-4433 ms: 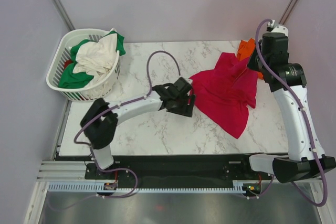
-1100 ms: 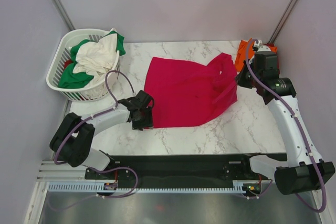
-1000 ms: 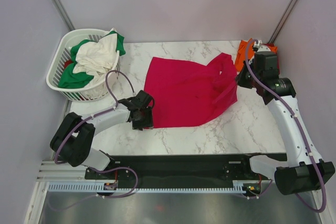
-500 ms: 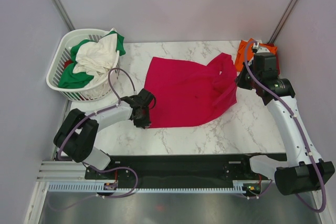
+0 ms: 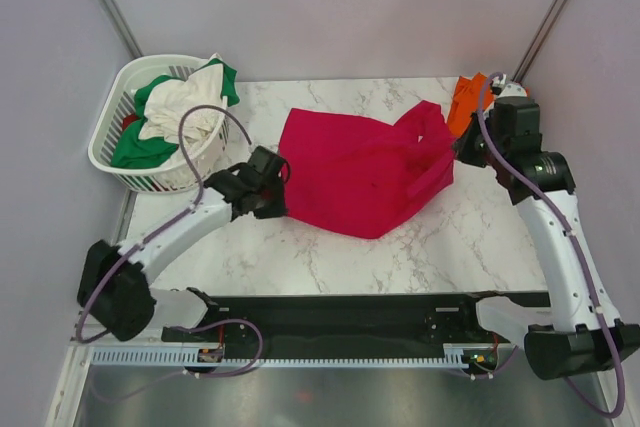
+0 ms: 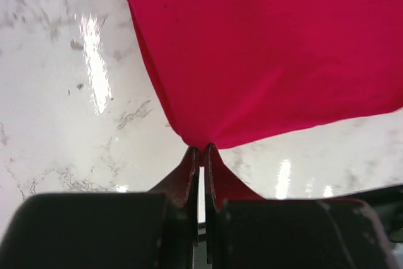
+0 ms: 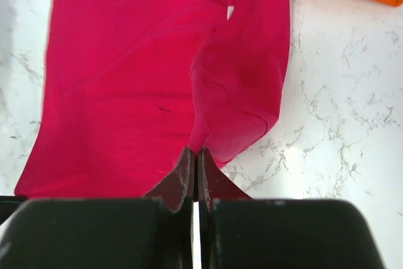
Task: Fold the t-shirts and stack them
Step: Flatten the tshirt out
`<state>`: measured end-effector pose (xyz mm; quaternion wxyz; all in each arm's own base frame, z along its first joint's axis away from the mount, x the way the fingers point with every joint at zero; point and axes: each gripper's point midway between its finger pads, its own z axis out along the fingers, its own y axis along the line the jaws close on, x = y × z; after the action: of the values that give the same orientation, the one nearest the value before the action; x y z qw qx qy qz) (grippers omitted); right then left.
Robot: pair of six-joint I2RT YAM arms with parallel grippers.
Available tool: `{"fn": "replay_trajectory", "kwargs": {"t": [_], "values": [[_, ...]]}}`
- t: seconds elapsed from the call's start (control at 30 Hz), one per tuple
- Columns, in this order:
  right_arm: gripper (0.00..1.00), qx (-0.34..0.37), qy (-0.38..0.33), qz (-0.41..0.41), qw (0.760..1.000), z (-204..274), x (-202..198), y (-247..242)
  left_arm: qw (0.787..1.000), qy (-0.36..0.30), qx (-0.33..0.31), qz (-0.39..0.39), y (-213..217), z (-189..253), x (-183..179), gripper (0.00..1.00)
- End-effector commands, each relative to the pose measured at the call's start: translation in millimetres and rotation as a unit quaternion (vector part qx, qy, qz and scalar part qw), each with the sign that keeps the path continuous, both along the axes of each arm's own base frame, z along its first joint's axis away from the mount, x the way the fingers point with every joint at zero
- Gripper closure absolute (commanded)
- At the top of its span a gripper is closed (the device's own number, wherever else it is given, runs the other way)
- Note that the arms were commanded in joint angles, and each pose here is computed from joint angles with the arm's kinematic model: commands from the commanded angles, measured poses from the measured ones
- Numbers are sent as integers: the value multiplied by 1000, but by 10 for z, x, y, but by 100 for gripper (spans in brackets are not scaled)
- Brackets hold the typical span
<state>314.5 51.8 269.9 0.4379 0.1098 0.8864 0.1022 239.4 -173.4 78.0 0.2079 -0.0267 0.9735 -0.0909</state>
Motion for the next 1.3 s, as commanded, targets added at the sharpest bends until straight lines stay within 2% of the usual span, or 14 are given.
{"fn": "replay_trajectory", "kwargs": {"t": [0.0, 0.2, 0.3, 0.4, 0.6, 0.7, 0.8, 0.9, 1.0, 1.07, 1.13, 1.2, 1.23, 1.27], "values": [[100, 41, -143, -12, 989, 1057, -167, -3, 991, -121, -50, -22, -22, 1091, 104, 98], [100, 74, -266, -67, 959, 1934, -733, -219, 953, -280, -108, -47, 213, 2591, -119, 98], [100, 95, -347, -123, 925, 2463, -1227, -463, 918, -364, -146, -53, 365, 3472, -323, 98], [100, 109, -404, -165, 893, 2827, -1687, -670, 888, -414, -186, -72, 431, 4043, -561, 98], [100, 130, -476, -225, 840, 3198, -2388, -984, 844, -469, -241, -97, 546, 4624, -958, 98], [100, 124, -493, -211, 835, 3352, -2455, -960, 834, -483, -248, -96, 604, 4732, -1040, 98], [100, 110, -482, -182, 850, 3436, -2195, -838, 835, -488, -236, -88, 605, 4770, -948, 98], [100, 93, -450, -147, 876, 3423, -1668, -656, 853, -478, -201, -68, 544, 4672, -649, 98], [100, 78, -393, -131, 907, 3186, -884, -500, 876, -459, -141, -49, 405, 4454, -147, 98], [100, 77, -362, -116, 922, 2964, -249, -357, 878, -465, -105, -37, 348, 4384, 180, 98], [100, 69, -301, -108, 945, 2476, 483, -224, 904, -420, -69, -39, 164, 3938, 673, 98], [100, 57, -260, -108, 958, 2124, 950, -160, 933, -356, -43, -8, 214, 3318, 1302, 98], [100, 44, -218, -116, 968, 1682, 1428, -133, 945, -325, -42, 1, 227, 3050, 1509, 98], [100, 35, -196, -116, 973, 1438, 1666, -111, 954, -297, -32, 35, 385, 2790, 1737, 98]]}}
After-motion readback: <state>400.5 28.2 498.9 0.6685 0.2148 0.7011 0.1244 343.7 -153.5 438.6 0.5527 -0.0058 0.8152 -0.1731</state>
